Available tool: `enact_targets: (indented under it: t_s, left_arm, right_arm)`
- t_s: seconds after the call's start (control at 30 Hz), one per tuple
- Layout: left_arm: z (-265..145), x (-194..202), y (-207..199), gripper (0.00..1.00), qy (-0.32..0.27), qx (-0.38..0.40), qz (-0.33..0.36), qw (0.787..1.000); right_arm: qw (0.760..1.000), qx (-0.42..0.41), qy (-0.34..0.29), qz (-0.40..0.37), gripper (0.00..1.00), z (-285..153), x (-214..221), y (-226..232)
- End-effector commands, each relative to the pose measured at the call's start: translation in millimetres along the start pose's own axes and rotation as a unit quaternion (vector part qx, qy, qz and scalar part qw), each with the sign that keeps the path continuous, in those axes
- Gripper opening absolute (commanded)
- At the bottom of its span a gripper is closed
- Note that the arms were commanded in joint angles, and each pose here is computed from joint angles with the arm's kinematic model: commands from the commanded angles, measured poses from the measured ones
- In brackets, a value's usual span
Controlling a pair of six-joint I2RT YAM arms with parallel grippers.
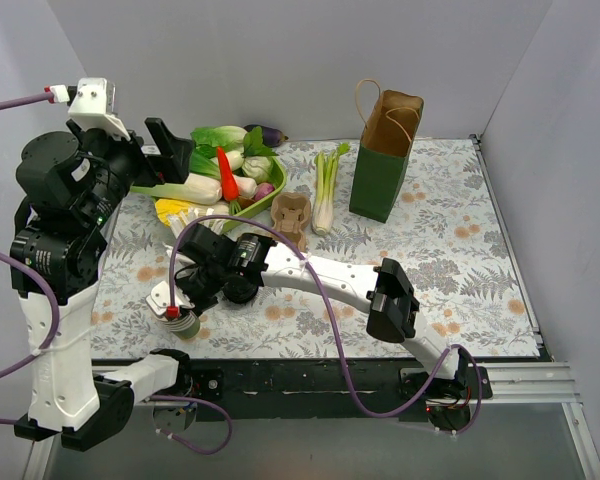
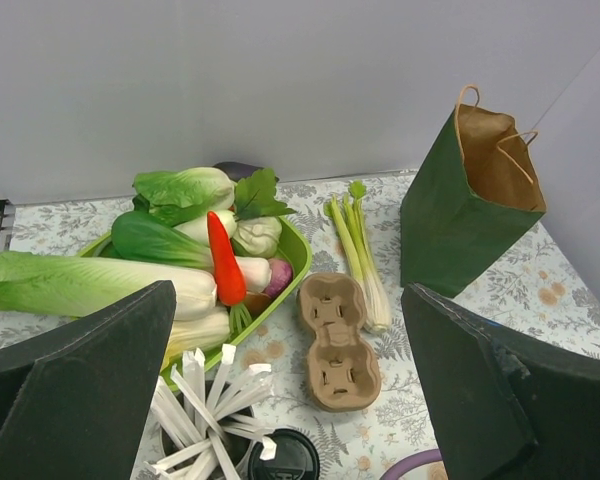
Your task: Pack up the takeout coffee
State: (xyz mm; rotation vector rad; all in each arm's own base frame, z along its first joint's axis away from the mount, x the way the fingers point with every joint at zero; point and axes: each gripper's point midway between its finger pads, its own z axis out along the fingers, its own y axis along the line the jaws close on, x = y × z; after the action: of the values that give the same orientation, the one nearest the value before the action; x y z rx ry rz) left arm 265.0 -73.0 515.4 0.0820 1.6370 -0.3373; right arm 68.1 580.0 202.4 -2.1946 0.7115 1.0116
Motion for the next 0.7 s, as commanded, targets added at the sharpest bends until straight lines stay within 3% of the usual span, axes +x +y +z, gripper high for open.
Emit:
enact_targets:
  t_s: [0.0, 0.37, 0.6, 0.67]
  left_arm:
    - [-6, 3, 0, 0.98, 0.001, 0.002, -0.002, 1.000]
    - [-4, 6, 5, 0.98, 0.003, -0.009, 0.003, 1.000]
    - [-2, 8, 6, 0.98, 0.006, -0.010, 0.005, 1.000]
    - [0, 11, 6, 0.98, 0.010, -0.011, 0.005, 1.000]
  right_arm:
    - [0.999, 0.014, -0.023, -0.024, 0.01, -9, -24, -7]
    - [0.995, 0.056, -0.077, -0.035, 0.01, -28, -78, -31]
    - [0.994, 0.086, -0.065, -0.022, 0.01, -26, -66, -36]
    - [0.990, 0.114, -0.069, -0.049, 0.01, -32, -71, -46]
